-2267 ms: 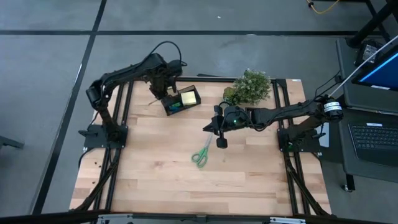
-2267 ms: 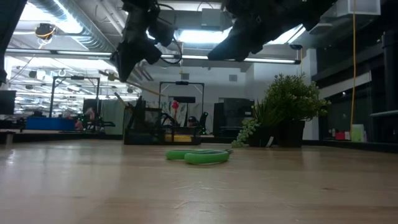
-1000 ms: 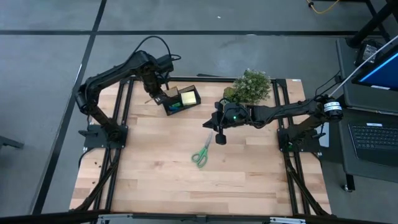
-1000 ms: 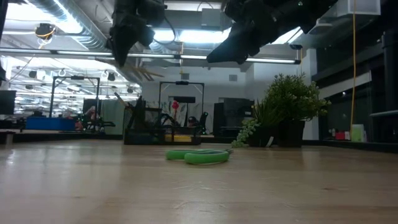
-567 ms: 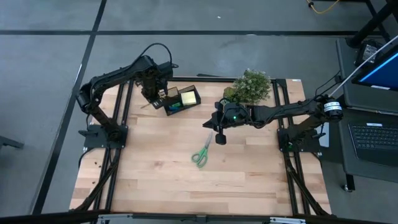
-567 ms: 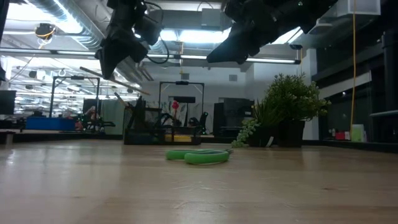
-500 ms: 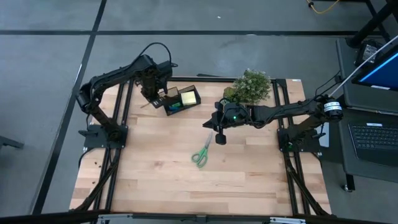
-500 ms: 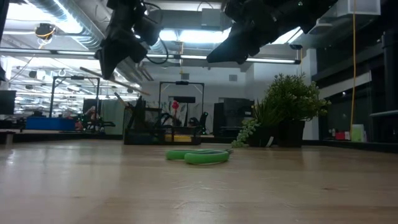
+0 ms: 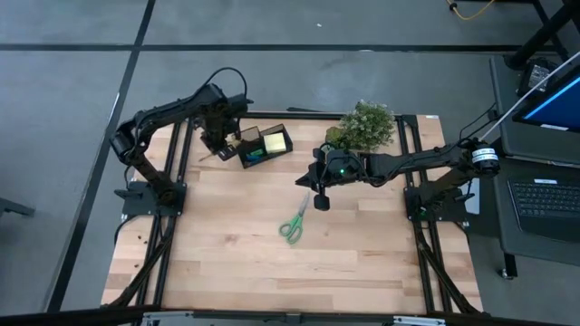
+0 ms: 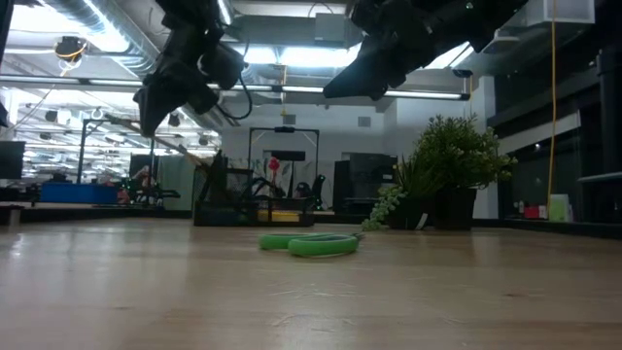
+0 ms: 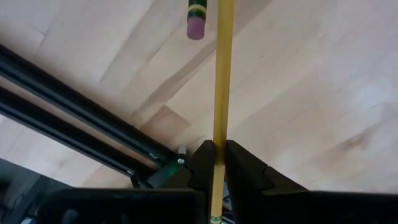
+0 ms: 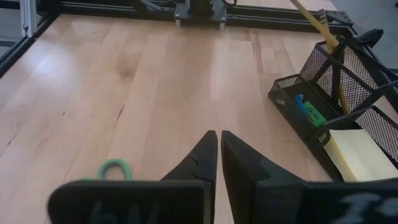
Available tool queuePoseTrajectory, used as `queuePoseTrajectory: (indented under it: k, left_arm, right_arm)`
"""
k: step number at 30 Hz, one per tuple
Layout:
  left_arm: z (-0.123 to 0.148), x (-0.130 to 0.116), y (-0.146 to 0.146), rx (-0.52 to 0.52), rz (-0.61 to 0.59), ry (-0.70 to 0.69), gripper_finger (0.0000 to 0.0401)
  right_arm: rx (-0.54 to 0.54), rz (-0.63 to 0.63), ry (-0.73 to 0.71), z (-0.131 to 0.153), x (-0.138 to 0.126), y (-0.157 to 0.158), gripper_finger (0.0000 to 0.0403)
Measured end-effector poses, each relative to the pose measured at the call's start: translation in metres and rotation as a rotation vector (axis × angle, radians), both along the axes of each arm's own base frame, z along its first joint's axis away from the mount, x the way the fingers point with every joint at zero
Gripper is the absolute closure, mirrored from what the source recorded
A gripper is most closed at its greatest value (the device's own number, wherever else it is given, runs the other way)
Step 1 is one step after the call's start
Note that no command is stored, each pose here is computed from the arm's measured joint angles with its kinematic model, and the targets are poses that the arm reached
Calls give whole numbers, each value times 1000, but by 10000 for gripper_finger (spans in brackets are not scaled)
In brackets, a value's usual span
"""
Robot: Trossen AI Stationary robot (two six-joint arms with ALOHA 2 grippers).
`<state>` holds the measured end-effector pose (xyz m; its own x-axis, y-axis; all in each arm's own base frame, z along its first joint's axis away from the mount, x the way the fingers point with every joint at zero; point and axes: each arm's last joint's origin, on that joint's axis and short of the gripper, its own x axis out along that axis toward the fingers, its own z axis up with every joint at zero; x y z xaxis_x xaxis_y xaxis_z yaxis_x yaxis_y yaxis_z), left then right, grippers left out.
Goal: Pick and place office supplies into organizer
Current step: Put the yellow pencil into the black desk organizer
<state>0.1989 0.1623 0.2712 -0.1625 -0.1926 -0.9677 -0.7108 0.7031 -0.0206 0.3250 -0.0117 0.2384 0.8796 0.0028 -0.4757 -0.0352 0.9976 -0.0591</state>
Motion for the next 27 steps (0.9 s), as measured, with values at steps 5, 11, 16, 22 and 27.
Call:
queuePoseTrajectory:
  k: [5,11,16,22,27]
  left_arm:
    - [0,0,0,1,-1,-3,374]
    - [5,2,1,11,2,-23,374]
    - [9,4,1,-26,49,-67,374]
    - [21,8,2,-25,65,-132,375]
    - [40,13,5,23,50,-195,375]
  right_arm:
    - [-2,1,0,0,0,0,377]
    - [-11,6,0,0,0,0,377]
    - [-20,11,0,0,0,0,377]
    - [-24,12,0,0,0,0,377]
    - [-25,6,0,0,0,-3,377]
